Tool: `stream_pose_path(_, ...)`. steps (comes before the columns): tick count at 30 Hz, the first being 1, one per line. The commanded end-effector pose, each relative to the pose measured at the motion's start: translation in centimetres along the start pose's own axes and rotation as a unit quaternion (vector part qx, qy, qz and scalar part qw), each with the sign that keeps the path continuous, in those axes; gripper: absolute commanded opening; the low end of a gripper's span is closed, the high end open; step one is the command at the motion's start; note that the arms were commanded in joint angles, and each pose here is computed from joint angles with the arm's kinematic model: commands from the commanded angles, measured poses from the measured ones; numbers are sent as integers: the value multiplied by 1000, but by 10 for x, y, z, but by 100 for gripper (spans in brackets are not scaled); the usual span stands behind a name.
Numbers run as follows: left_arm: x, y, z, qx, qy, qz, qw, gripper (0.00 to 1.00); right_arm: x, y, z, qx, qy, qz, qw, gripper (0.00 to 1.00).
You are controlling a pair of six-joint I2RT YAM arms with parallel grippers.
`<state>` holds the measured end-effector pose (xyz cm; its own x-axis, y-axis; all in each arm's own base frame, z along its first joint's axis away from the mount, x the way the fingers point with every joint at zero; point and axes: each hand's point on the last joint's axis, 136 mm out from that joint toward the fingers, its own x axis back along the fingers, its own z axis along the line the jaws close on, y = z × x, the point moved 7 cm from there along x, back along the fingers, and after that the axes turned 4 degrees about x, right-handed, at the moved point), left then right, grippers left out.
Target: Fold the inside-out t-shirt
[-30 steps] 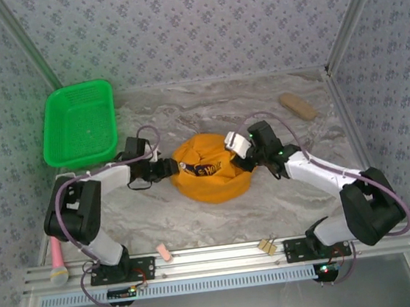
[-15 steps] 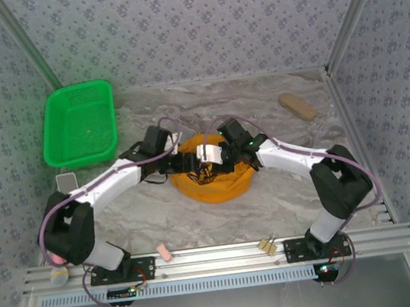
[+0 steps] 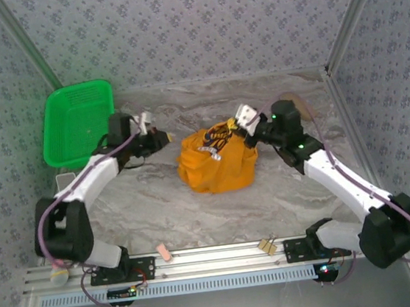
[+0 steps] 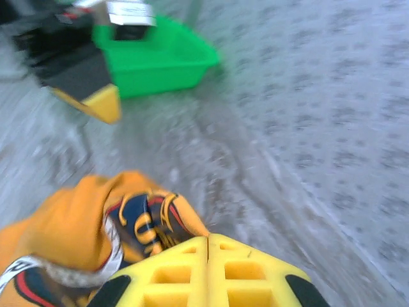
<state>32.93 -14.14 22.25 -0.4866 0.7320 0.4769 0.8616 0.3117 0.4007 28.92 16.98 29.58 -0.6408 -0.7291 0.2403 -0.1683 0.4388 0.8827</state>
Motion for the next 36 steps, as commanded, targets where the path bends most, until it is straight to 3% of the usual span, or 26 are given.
stream_pose_path(1,-1,-14,32,45,29,-13,998,0,-13,-52,-2,-144,-49,96,984,0)
stream_pose_path(3,-12,-28,49,47,53,19,997,2,-20,-91,15,-196,-33,161,967,0)
stream_pose_path(5,-21,-40,51,38,52,52,997,14,-25,-108,35,-226,2,176,958,2)
stream_pose_path(10,-39,-71,-9,-87,17,105,991,46,-21,-98,53,-197,62,165,964,6)
stream_pose_path(16,-78,-94,-64,-142,-5,133,981,57,4,-55,31,-220,115,31,968,4)
stream_pose_path(21,-113,-84,-61,-122,55,112,985,62,11,-10,36,-173,190,-68,964,0)
stream_pose_path(24,-132,-79,-60,-104,56,108,987,62,11,9,43,-125,214,-99,964,0)
stream_pose_path(25,-136,-77,-61,-101,51,107,988,61,11,11,45,-115,218,-101,964,0)
stream_pose_path(26,-139,-77,-60,-100,52,106,988,52,11,13,46,-110,222,-100,964,0)
stream_pose_path(27,-140,-76,-58,-101,58,104,988,30,10,13,43,-114,214,-93,966,0)
stream_pose_path(29,-136,-71,-44,-97,86,95,987,3,8,10,34,-122,175,-68,975,0)
stream_pose_path(33,-104,-50,1,-67,130,59,987,0,26,15,10,-123,68,-90,986,0)
stream_pose_path(36,-77,-37,38,-25,161,39,986,0,35,23,18,-72,63,-99,990,5)
